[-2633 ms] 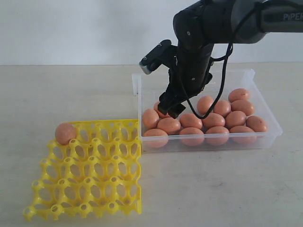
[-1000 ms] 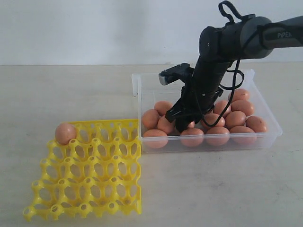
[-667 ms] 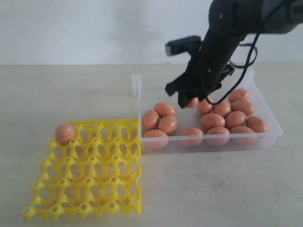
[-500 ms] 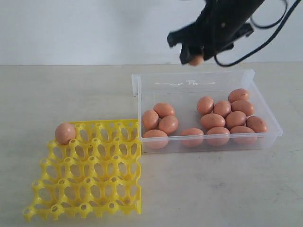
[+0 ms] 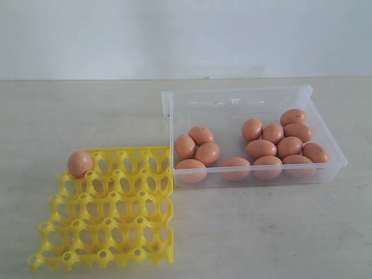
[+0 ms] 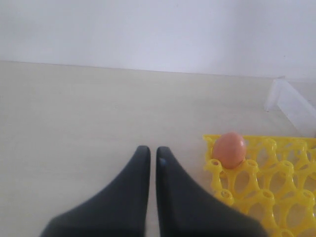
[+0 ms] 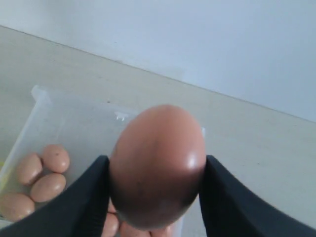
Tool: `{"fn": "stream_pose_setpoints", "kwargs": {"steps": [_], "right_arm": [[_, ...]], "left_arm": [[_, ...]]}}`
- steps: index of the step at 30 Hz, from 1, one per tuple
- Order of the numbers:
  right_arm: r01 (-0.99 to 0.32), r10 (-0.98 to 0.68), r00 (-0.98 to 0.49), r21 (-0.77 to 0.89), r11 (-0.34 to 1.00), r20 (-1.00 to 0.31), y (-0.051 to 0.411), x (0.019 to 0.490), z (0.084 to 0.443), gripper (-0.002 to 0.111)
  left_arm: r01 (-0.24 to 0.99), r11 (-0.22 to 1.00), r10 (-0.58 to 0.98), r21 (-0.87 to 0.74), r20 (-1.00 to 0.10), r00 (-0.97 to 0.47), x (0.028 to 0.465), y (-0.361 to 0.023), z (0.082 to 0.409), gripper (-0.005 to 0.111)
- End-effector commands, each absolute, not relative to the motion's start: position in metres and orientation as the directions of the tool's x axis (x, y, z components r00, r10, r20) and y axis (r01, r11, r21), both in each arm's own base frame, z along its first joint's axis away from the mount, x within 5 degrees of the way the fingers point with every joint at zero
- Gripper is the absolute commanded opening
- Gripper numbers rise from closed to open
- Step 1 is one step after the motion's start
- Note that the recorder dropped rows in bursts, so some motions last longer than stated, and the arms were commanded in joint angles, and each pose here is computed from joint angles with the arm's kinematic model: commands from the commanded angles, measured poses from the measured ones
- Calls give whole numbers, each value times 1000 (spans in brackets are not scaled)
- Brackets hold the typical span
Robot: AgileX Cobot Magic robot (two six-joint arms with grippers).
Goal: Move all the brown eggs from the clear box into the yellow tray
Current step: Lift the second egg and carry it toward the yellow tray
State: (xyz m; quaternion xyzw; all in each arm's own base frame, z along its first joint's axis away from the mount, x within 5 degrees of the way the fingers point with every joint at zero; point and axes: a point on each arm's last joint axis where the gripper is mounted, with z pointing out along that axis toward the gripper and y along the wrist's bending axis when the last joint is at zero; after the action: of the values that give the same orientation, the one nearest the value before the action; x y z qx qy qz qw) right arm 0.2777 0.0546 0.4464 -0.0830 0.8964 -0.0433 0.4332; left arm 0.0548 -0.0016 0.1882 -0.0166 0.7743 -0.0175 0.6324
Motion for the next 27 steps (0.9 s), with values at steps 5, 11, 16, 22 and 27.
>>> {"fn": "stream_pose_setpoints", "kwargs": {"steps": [5, 11, 16, 22, 27], "right_arm": [[-70, -161, -432, -145, 987, -887, 45, 251, 482, 0], [-77, -152, -390, -132, 988, -908, 46, 252, 481, 0], [-112, -181, -408, -147, 983, -895, 51, 262, 446, 0], [-139, -224, -456, -179, 974, -862, 50, 256, 406, 0], [-148, -137, -344, -90, 985, -929, 50, 237, 394, 0]], "left_arm": [[2, 999, -42, -43, -980, -195, 55, -2, 188, 4], [2, 999, -42, -43, -980, -195, 55, -2, 188, 4], [2, 999, -42, -43, -980, -195, 55, -2, 188, 4], [2, 999, -42, -43, -980, -195, 55, -2, 188, 4], [2, 999, -42, -43, -980, -195, 55, -2, 188, 4]]}}
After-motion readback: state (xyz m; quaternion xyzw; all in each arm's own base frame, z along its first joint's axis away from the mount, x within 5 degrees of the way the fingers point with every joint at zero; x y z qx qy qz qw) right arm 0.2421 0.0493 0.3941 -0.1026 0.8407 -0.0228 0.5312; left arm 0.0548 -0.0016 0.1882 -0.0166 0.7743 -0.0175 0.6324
